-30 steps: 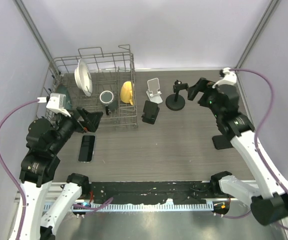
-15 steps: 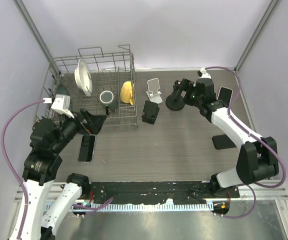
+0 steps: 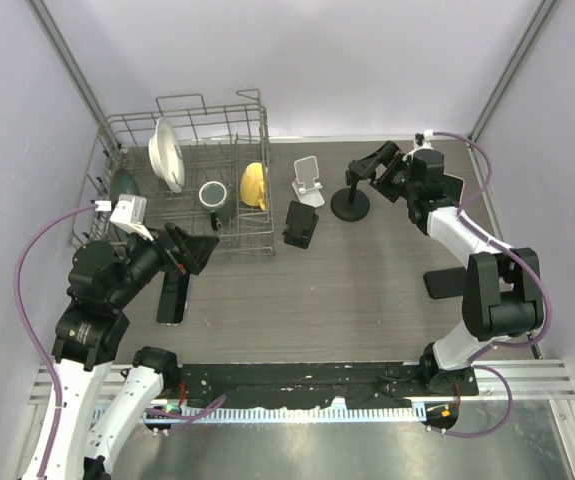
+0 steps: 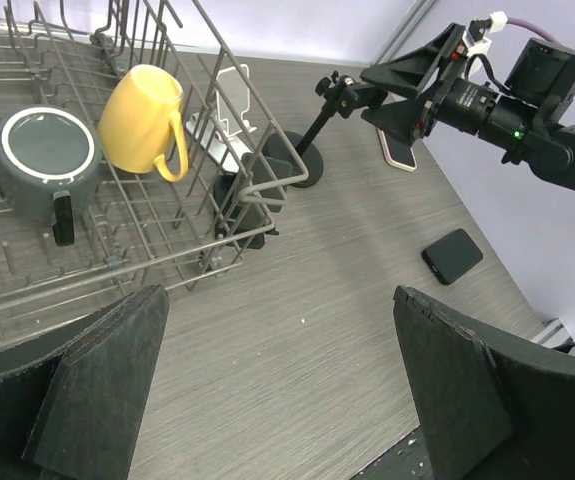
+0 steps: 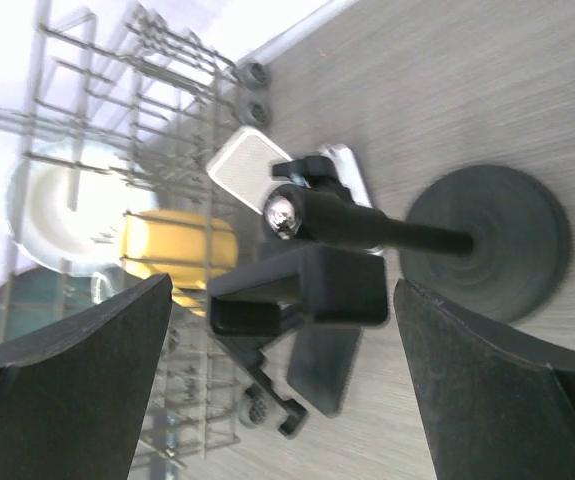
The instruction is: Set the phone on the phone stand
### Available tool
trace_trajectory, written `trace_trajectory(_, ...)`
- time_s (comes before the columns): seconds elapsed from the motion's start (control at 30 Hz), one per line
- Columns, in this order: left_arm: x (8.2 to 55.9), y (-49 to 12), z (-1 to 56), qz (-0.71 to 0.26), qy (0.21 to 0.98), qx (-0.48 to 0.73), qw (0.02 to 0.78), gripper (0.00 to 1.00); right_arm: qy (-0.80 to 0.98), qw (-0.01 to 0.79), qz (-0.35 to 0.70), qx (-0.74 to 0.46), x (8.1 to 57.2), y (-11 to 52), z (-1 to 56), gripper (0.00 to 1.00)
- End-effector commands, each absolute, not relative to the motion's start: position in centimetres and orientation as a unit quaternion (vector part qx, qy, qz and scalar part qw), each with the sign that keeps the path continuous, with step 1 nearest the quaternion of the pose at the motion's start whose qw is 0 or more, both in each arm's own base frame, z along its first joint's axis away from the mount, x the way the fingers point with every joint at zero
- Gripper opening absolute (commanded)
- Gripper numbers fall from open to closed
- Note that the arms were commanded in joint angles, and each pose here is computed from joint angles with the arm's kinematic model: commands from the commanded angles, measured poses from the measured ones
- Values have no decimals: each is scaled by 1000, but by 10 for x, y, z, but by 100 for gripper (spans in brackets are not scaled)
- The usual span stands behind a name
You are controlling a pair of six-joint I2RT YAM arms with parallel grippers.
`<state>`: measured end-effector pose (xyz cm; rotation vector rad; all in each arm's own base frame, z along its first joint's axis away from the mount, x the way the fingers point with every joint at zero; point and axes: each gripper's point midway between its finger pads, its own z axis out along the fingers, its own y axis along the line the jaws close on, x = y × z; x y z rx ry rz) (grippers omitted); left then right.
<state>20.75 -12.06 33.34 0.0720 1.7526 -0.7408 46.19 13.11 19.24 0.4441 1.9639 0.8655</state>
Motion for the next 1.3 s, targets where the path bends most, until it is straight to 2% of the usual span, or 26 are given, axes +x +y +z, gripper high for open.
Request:
trace_trajectory(0.0, 208, -124, 342, -328, 735, 39, 592, 100, 727, 477, 442, 221, 473, 130, 223, 98)
trace_trajectory(0.13, 205, -124, 345, -332, 733, 39, 593, 100, 703, 449, 489, 255, 479, 134, 225, 96)
trace_trajectory(0.5, 208, -129, 338, -347, 734, 34, 582, 100, 680, 407, 531, 300, 478, 140, 219, 74)
trace_trajectory(0.73, 205, -131, 340, -353, 734, 35, 579, 100, 656, 402, 553, 321, 476, 138, 219, 44)
trace_trajectory(0.77, 204, -130, 343, -354, 732, 33, 581, 100, 654, 399, 555, 323, 475, 139, 217, 33)
trace_trajectory(0.83, 203, -130, 343, -354, 732, 33, 581, 100, 641, 401, 571, 321, 472, 140, 225, 21)
trace_trajectory(0.87, 201, -130, 346, -355, 730, 33, 583, 100, 639, 397, 575, 321, 468, 141, 225, 12)
trace_trajectory(0.93, 200, -130, 346, -356, 731, 34, 582, 100, 624, 399, 602, 299, 454, 145, 248, 3)
trace_trajectory(1.2, 201, -126, 330, -343, 742, 28, 575, 100, 684, 408, 569, 205, 361, 153, 260, 1)
trace_trajectory(1.23, 204, -127, 327, -343, 745, 28, 571, 100, 704, 384, 561, 204, 347, 155, 245, 1)
trace_trajectory(1.27, 205, -129, 320, -345, 750, 29, 563, 100, 702, 403, 560, 176, 332, 156, 258, 1)
